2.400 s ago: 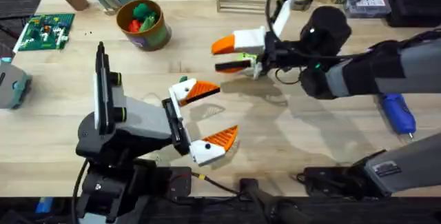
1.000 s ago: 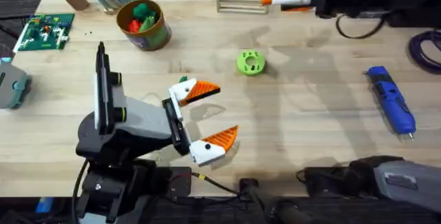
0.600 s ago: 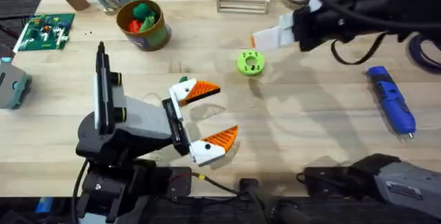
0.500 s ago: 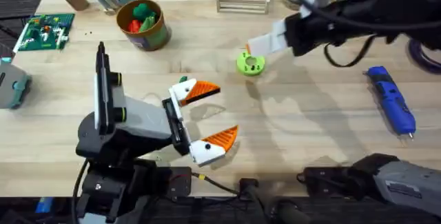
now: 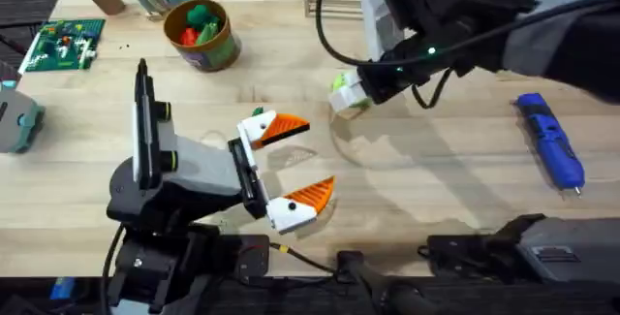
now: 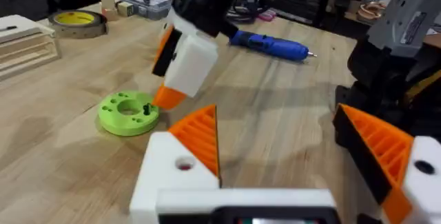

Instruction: Pick up the gripper from the table and insert it into the empty holder that is missing its gripper. Then pick up a screw, insert it into the mounting hole, and use the screwdriver to tighten it. Finally, clean up the table by picking up the vegetable and placing it into the bucket.

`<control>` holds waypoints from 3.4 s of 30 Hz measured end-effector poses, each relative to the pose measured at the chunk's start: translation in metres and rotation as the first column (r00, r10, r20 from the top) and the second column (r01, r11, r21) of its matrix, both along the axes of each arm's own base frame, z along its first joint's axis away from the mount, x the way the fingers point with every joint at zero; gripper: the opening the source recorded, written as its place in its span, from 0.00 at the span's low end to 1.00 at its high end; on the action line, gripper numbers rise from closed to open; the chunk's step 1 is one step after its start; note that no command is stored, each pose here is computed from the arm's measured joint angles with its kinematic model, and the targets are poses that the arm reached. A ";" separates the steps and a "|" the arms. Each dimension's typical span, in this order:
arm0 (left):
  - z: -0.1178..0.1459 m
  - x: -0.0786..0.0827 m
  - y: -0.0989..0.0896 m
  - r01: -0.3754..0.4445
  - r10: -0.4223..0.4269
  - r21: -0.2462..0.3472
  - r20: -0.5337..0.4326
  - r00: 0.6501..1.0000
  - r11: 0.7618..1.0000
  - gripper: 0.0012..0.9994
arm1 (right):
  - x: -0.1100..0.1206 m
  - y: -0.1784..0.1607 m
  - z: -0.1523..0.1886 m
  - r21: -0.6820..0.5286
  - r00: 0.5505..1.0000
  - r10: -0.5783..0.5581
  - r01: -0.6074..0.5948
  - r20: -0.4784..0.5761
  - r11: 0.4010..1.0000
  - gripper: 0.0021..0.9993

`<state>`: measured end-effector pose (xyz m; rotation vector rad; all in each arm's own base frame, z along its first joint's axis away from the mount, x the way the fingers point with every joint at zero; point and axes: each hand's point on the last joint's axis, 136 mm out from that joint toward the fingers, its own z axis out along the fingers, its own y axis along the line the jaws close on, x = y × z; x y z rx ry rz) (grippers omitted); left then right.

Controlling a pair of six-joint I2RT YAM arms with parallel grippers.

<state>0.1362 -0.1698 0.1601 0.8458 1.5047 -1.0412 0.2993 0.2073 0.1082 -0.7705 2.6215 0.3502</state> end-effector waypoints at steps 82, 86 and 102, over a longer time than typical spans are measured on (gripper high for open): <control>0.000 0.000 0.000 0.000 0.000 0.000 0.000 1.000 1.000 0.99 | 0.022 0.003 -0.048 -0.095 1.000 -0.022 0.022 -0.001 0.995 0.30; 0.000 0.000 0.000 0.000 0.000 0.000 0.000 1.000 1.000 0.99 | 0.022 0.003 -0.048 -0.095 1.000 -0.022 0.022 -0.001 0.995 0.29; 0.000 0.000 0.000 0.000 0.000 0.000 0.000 1.000 1.000 0.99 | 0.024 0.003 -0.051 -0.103 1.000 -0.024 0.024 -0.005 0.994 0.19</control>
